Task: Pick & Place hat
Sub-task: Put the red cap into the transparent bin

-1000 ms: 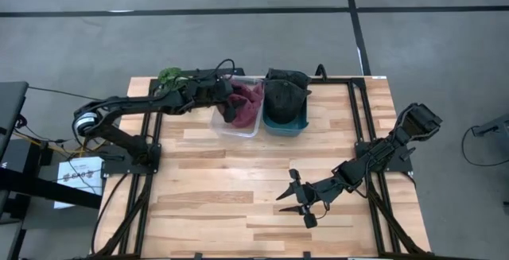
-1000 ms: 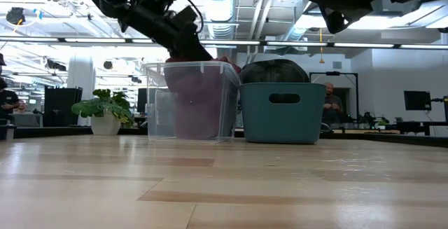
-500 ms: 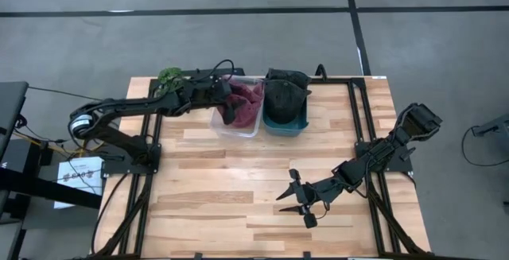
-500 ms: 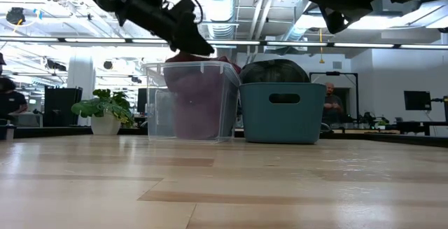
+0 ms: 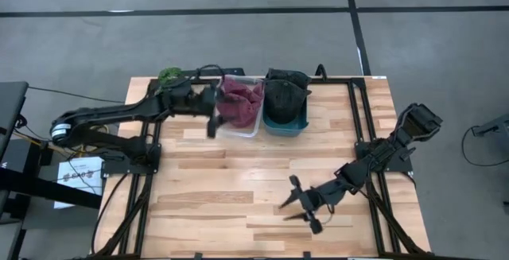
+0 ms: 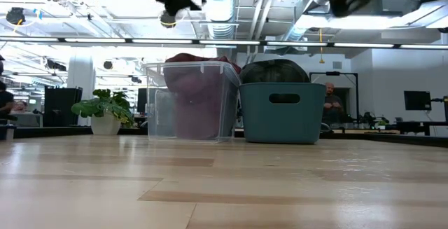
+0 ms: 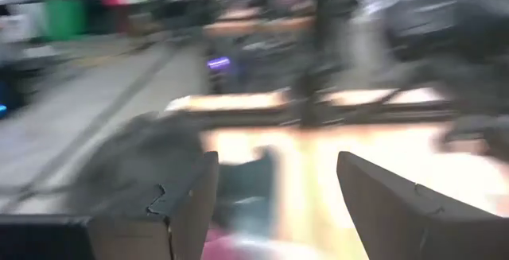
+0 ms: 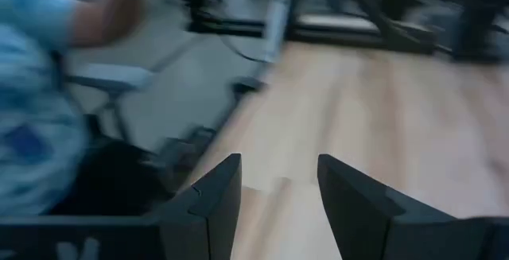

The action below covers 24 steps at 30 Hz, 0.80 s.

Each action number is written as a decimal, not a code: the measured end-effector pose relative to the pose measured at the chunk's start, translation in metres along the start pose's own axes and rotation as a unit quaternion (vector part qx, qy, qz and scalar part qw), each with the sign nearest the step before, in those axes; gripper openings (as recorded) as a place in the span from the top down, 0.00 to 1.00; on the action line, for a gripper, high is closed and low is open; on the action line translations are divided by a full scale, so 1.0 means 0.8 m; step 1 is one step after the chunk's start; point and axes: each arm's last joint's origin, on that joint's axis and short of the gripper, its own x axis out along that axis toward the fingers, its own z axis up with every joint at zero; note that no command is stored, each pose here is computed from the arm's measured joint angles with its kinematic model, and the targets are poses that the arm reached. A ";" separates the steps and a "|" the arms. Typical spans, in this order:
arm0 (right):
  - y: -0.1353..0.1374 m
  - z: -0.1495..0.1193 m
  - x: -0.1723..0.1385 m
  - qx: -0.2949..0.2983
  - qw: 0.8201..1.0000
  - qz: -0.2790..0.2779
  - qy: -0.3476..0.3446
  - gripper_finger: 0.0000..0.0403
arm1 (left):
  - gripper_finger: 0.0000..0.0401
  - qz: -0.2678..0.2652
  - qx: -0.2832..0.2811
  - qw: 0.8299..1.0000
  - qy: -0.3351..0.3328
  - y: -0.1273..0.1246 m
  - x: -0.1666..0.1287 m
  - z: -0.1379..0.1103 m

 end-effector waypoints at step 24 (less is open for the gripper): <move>-0.117 0.106 0.016 0.037 0.977 -0.208 -0.019 0.97 | 0.36 -0.233 -0.162 0.952 -0.118 -0.145 -0.129 -0.088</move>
